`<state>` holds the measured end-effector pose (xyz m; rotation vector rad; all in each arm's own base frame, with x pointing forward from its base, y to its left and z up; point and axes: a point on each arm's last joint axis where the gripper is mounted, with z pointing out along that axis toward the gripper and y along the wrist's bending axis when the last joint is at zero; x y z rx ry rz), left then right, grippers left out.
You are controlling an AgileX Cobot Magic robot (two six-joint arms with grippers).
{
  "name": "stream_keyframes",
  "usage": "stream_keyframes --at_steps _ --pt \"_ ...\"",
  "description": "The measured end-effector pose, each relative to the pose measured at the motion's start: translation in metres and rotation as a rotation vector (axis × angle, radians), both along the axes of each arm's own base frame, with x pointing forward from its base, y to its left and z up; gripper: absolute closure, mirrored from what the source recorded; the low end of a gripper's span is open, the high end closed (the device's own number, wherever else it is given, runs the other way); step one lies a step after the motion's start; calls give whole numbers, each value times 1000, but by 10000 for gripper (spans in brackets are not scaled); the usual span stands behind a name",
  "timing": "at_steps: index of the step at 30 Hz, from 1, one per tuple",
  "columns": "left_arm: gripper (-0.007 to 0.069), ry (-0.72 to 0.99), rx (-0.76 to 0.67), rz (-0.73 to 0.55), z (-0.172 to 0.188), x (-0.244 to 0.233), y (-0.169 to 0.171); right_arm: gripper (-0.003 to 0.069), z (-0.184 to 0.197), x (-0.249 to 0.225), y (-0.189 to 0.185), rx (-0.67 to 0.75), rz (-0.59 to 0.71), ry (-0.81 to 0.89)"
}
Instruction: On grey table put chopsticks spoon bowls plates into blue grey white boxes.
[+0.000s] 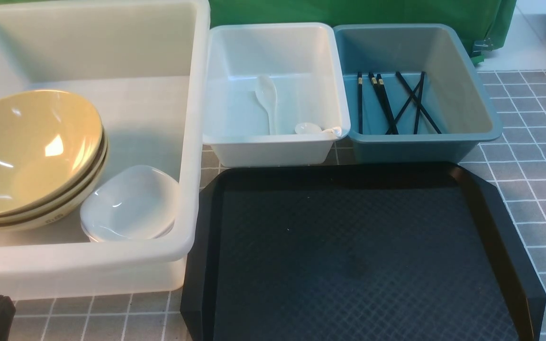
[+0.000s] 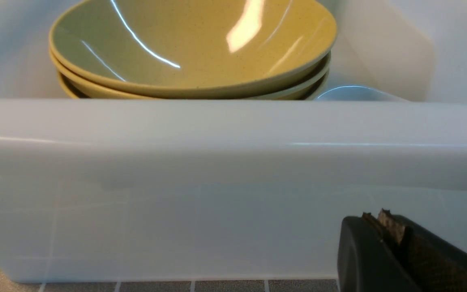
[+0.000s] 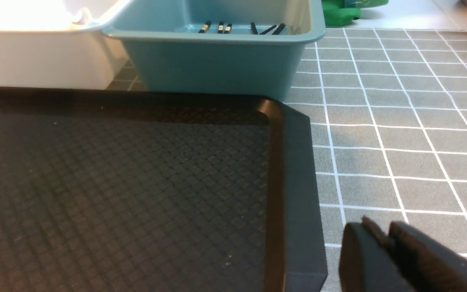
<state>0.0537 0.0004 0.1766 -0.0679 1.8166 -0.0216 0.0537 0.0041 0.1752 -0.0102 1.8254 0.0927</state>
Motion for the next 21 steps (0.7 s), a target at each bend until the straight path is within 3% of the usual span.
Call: stream_keyframes --at_steps 21 --pt "634 0 0 0 0 0 0 527 0 0 0 0 0 0"
